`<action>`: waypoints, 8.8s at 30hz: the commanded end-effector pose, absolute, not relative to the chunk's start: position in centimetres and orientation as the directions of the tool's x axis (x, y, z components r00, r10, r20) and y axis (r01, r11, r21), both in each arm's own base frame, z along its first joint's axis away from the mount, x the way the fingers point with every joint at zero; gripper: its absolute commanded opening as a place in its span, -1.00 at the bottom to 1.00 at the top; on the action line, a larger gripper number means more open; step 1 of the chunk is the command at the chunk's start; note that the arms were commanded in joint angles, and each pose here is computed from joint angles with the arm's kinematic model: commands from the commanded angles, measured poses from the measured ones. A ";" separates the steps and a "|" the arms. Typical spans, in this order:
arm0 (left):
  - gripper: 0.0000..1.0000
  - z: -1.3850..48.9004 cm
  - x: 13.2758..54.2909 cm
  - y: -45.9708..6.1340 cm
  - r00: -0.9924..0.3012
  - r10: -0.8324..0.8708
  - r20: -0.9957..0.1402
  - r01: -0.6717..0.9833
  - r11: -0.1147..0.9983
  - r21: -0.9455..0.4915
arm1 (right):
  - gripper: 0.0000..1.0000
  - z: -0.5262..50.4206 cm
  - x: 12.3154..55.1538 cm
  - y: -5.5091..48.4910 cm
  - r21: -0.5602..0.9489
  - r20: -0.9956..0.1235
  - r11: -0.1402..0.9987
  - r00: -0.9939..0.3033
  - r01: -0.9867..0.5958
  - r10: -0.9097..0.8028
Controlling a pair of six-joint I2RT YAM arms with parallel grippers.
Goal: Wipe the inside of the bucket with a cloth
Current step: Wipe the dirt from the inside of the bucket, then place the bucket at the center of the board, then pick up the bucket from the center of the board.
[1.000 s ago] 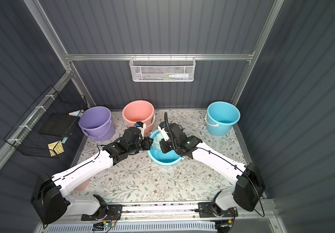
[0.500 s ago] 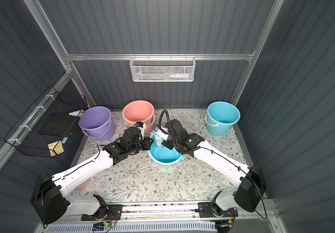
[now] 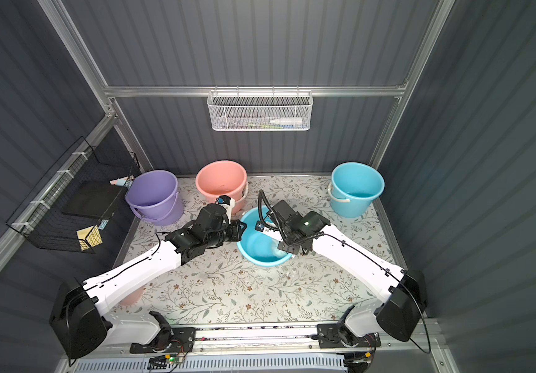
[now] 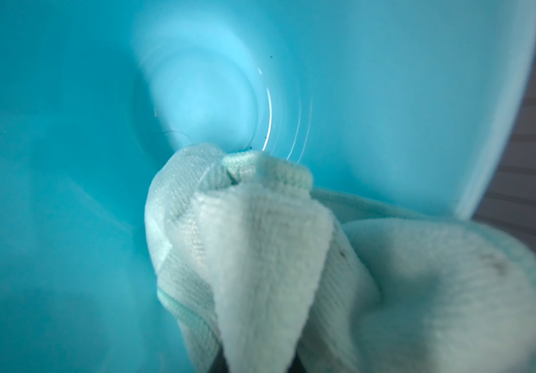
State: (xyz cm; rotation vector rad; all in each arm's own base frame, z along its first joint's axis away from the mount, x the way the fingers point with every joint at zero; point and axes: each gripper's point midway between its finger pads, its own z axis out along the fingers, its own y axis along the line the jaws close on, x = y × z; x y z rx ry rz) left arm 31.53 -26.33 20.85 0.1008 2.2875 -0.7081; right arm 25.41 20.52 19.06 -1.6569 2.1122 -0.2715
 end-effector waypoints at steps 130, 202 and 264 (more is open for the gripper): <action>-1.00 24.5 32.6 -27.8 -0.680 -0.183 -0.710 0.324 0.794 -0.514 | -1.00 21.0 16.1 22.7 0.125 -0.454 0.341 -0.359 -0.932 -0.816; -0.25 22.6 59.6 -32.5 -0.633 -0.486 -0.603 0.013 0.772 -0.635 | -1.00 36.2 28.2 7.6 0.013 -0.925 0.998 -0.378 0.058 0.034; -0.07 18.1 52.5 -4.4 -0.564 -0.606 -0.561 -0.484 0.793 -0.370 | -1.00 35.2 29.1 9.3 0.021 -0.906 1.000 -0.423 0.014 0.025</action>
